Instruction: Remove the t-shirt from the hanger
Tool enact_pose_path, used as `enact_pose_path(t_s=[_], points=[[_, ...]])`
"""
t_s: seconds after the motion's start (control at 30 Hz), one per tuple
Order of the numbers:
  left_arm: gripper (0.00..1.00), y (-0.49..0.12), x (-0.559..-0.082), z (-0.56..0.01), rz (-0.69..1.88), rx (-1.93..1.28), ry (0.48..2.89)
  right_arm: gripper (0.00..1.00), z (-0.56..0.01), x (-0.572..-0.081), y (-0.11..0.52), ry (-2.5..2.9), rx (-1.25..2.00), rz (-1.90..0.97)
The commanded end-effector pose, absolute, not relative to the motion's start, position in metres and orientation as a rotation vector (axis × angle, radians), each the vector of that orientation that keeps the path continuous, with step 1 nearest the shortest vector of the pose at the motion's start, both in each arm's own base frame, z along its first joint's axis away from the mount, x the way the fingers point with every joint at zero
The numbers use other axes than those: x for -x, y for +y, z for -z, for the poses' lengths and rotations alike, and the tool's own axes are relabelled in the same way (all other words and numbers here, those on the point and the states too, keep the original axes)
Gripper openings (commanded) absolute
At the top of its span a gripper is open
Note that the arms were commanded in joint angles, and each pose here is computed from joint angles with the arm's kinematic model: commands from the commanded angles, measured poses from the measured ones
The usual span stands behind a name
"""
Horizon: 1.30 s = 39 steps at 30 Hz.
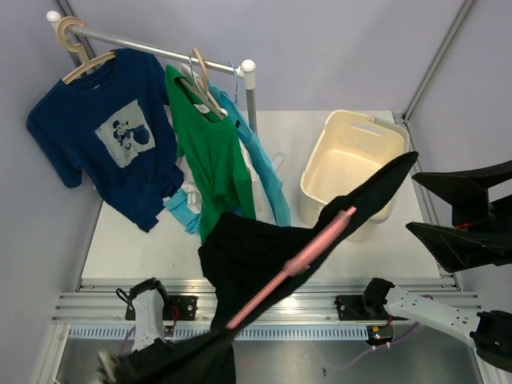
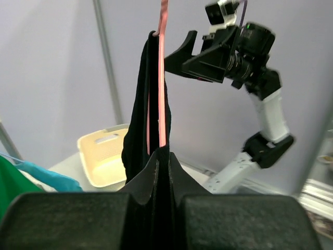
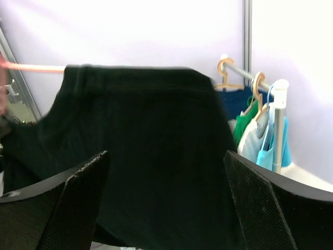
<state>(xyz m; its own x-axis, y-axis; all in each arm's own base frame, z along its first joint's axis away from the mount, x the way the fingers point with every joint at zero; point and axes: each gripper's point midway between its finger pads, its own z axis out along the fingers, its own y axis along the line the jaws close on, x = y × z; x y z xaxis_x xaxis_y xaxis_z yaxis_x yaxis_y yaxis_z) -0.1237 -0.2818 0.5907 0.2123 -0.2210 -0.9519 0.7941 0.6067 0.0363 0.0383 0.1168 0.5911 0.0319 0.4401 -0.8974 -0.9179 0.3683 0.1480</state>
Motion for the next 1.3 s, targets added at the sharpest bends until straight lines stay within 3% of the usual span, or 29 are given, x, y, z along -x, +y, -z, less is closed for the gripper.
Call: enact_pose_path(t_s=[0.0,0.23,0.53,0.9,1.27], points=[[0.0,-0.209,0.025,-0.642,0.969,-0.404,1.245,0.97,-0.605,-0.042,0.111,1.047,0.543,-1.096],[0.0,-0.16,-0.076,-0.644,1.158,-0.325,1.401,0.98,-0.599,-0.043,0.11,1.058,0.525,-1.099],[0.0,-0.152,-0.113,-0.619,1.264,-0.276,1.505,0.98,-0.582,-0.062,0.119,1.117,0.537,-1.017],[0.0,-0.162,-0.103,-0.538,1.378,-0.198,1.752,0.99,-0.573,-0.091,0.164,1.184,0.561,-1.021],[0.0,-0.139,-0.088,-0.478,1.051,-0.154,1.886,0.98,-0.567,-0.113,0.205,1.221,0.562,-1.068]])
